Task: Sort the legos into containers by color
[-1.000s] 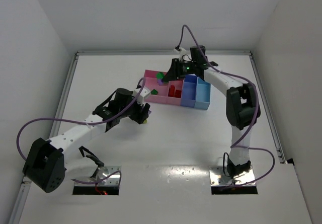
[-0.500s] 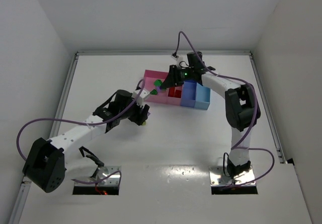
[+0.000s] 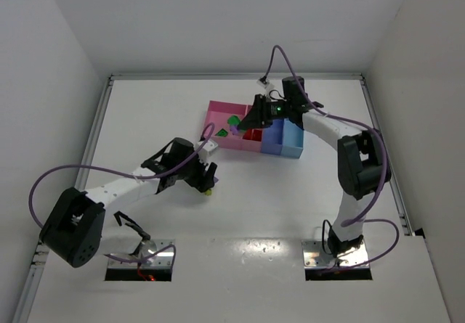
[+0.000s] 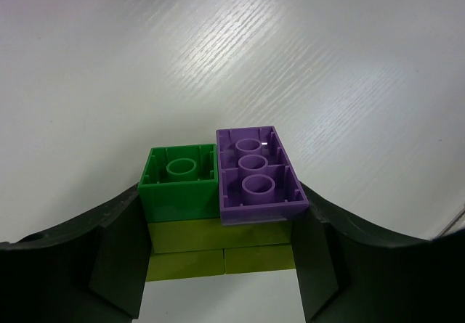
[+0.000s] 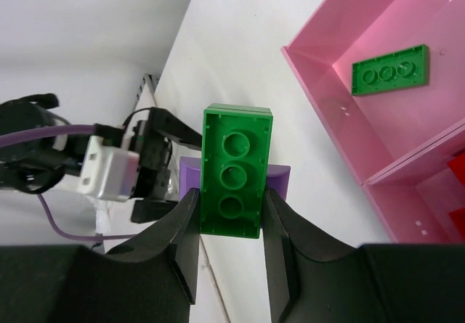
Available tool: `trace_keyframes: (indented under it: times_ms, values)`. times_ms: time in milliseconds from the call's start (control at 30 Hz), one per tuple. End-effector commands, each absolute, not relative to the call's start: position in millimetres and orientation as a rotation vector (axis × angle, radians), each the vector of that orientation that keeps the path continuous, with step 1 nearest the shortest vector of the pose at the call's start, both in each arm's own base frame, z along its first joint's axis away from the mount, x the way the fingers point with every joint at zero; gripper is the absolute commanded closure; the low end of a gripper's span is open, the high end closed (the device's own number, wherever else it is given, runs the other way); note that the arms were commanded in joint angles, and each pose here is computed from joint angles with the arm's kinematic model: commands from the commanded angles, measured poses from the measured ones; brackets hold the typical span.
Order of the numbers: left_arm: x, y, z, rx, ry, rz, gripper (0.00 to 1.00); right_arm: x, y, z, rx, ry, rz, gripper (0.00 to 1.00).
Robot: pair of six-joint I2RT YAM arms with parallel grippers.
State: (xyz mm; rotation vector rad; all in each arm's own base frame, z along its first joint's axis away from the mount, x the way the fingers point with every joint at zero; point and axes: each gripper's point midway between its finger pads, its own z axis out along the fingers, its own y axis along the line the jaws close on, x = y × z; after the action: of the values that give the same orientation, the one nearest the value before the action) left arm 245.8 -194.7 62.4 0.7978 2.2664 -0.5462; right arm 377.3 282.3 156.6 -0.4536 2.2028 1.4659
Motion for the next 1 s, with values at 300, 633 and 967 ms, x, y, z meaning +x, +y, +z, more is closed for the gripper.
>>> trace_keyframes:
  times_ms: [300,633,967]
  values:
    - [254.6,-202.1,63.4,0.761,2.231,-0.583,0.32,366.4,279.8,184.4,-0.499,2.103,1.504,0.99]
    - [257.8,-201.7,84.0,0.755,2.151,-0.575,0.46,352.1,279.7,170.7,-0.498,2.138,1.503,0.99]
    - [276.5,-182.3,128.7,0.673,2.055,-0.481,0.52,258.7,279.0,87.3,-0.856,2.397,1.330,0.99]
